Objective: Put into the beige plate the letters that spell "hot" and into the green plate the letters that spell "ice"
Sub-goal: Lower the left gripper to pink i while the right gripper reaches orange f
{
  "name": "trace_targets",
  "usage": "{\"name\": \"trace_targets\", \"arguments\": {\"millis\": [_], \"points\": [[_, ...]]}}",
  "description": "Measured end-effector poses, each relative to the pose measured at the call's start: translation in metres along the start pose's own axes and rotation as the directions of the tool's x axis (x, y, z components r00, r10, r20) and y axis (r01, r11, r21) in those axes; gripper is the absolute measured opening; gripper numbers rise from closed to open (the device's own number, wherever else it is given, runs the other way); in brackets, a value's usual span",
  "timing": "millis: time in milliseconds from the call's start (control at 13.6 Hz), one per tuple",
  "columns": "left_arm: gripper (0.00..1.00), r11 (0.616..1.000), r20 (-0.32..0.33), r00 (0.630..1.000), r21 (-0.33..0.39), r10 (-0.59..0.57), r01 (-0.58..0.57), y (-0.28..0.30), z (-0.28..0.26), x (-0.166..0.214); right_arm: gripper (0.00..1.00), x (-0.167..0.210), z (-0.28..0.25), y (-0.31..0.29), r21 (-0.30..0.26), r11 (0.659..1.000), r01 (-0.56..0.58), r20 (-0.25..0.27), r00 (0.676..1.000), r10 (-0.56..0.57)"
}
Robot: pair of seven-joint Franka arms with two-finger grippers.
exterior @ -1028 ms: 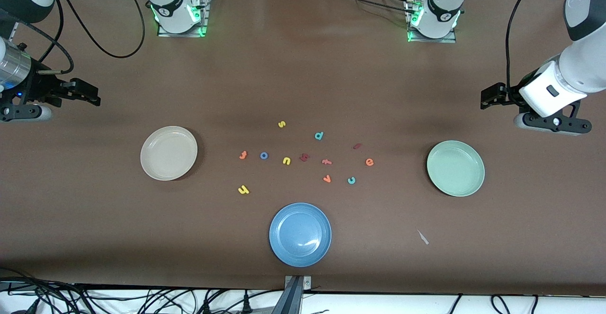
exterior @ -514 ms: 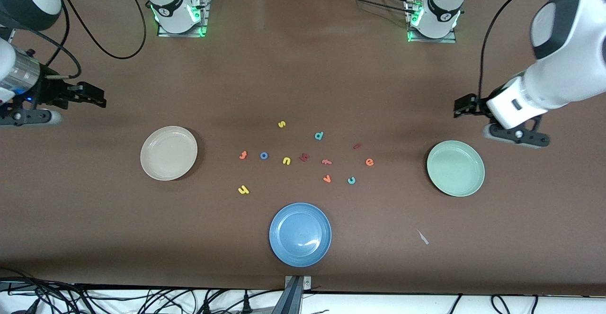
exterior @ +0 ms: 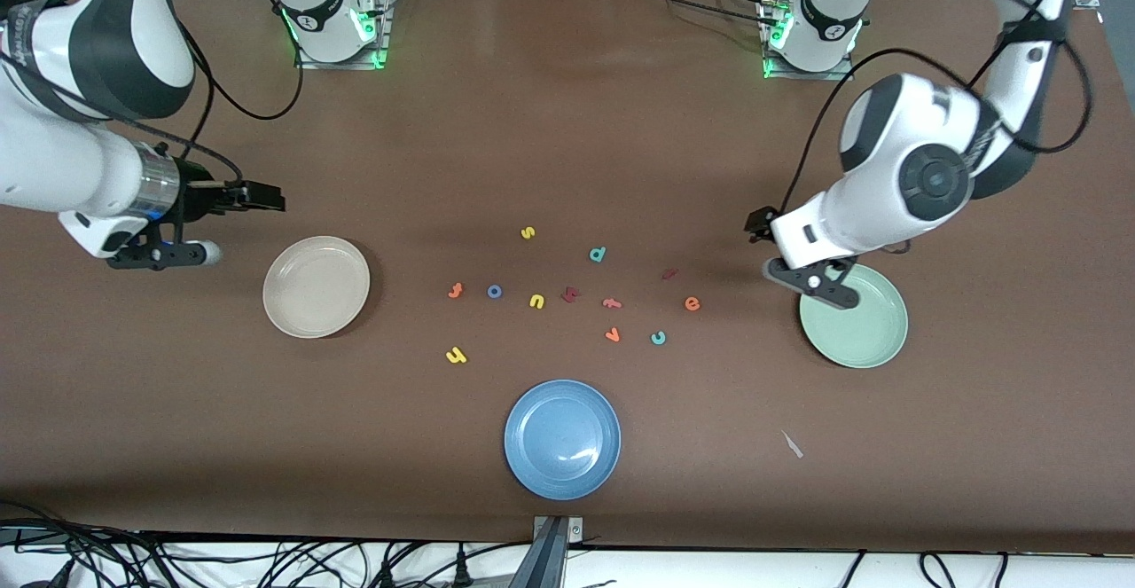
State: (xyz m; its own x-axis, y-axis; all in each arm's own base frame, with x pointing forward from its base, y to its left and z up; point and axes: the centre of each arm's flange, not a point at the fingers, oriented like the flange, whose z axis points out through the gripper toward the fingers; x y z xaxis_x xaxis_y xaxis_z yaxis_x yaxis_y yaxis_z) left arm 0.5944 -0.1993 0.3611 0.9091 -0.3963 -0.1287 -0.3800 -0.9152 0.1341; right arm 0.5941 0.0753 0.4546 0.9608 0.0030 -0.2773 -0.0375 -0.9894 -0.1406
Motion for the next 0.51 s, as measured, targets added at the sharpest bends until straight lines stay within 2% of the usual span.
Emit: {"name": "trace_targets", "arguments": {"millis": [294,514], "points": [[1.0,0.996,-0.01,0.996,-0.003,0.086,-0.086,0.052,0.071,0.023,1.0,0.01,0.034,-0.06,0.001,0.993,-0.114,-0.043,0.993,0.114],[1.0,0.993,-0.058,0.991,0.001,0.117,-0.117,0.073,0.112,0.027,1.0,0.007,0.071,-0.132,-0.012,0.982,-0.189,-0.071,0.98,0.188]]}}
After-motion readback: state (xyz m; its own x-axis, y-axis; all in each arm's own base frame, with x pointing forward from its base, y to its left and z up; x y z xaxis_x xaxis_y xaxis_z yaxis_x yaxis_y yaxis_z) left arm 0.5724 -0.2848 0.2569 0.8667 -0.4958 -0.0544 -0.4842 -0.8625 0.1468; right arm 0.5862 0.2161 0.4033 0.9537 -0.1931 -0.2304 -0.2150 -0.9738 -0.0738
